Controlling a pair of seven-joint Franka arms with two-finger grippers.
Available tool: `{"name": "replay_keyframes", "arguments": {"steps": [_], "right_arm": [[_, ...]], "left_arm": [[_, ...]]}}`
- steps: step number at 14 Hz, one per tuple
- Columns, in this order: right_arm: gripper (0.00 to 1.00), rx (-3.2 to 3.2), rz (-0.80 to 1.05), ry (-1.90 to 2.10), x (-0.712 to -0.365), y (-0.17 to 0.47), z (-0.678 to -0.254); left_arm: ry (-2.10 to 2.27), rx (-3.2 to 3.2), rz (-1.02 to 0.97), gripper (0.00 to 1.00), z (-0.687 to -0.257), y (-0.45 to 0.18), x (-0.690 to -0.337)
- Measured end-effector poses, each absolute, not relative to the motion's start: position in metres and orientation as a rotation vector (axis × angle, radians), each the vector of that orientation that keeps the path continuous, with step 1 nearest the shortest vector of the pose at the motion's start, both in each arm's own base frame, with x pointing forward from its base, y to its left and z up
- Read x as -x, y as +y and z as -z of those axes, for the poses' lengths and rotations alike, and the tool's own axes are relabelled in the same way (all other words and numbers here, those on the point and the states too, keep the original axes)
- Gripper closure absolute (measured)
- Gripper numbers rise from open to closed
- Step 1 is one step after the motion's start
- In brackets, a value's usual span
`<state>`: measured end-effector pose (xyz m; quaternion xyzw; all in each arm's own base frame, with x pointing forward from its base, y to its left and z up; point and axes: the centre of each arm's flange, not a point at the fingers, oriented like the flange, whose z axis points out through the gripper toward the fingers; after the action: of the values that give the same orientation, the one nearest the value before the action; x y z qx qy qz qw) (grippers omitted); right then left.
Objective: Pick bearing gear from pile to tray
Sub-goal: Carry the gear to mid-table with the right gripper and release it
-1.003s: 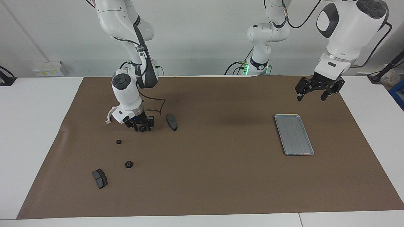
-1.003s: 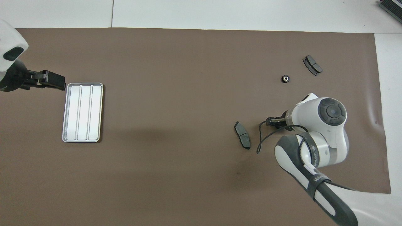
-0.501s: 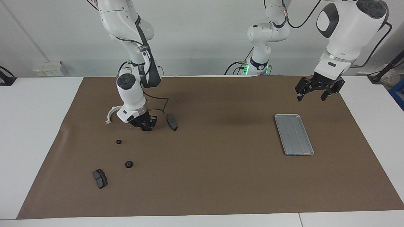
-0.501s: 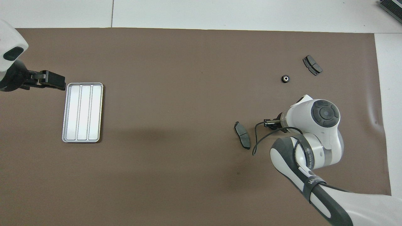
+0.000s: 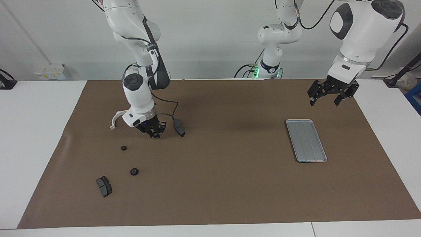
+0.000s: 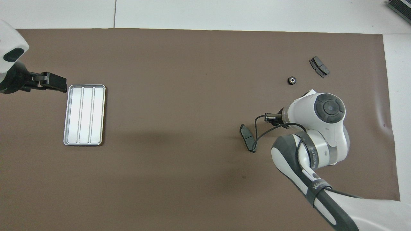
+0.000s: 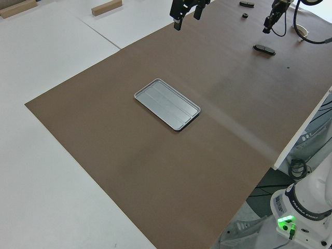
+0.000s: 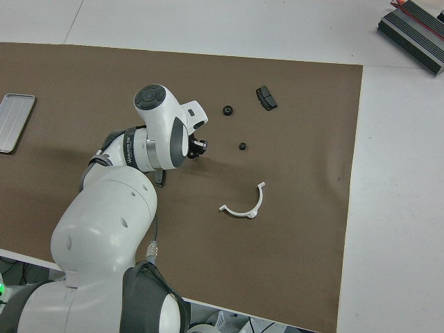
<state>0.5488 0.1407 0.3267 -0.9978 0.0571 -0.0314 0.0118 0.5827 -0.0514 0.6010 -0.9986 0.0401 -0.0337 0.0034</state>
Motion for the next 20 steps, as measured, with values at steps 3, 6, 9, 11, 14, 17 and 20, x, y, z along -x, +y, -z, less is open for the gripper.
{"name": "replay_keyframes", "arguments": {"steps": [3,6,9,11,14,17,20], "right_arm": [[0.66,3.073,0.142,0.296,-0.548,0.201,-0.342],[0.66,3.015,0.172,0.437,-0.554,0.259,-0.351],[0.66,2.949,0.167,0.58,-0.563,0.326,-0.345],[0.66,2.912,0.145,0.661,-0.568,0.373,-0.335],[0.66,2.882,0.139,0.742,-0.572,0.42,-0.317],[0.66,2.872,0.155,0.758,-0.572,0.441,-0.312],[0.66,2.876,0.161,0.726,-0.565,0.453,-0.313]], "left_arm": [[0.126,3.13,0.106,0.0,-0.601,-0.051,-0.583],[0.126,3.131,0.106,0.0,-0.601,-0.051,-0.583],[0.126,3.131,0.106,0.0,-0.601,-0.051,-0.583],[0.126,3.131,0.106,0.0,-0.601,-0.051,-0.583],[0.126,3.13,0.106,0.0,-0.601,-0.051,-0.583],[0.126,3.13,0.106,0.0,-0.601,-0.051,-0.583],[0.126,3.131,0.106,0.0,-0.601,-0.051,-0.583]]}}
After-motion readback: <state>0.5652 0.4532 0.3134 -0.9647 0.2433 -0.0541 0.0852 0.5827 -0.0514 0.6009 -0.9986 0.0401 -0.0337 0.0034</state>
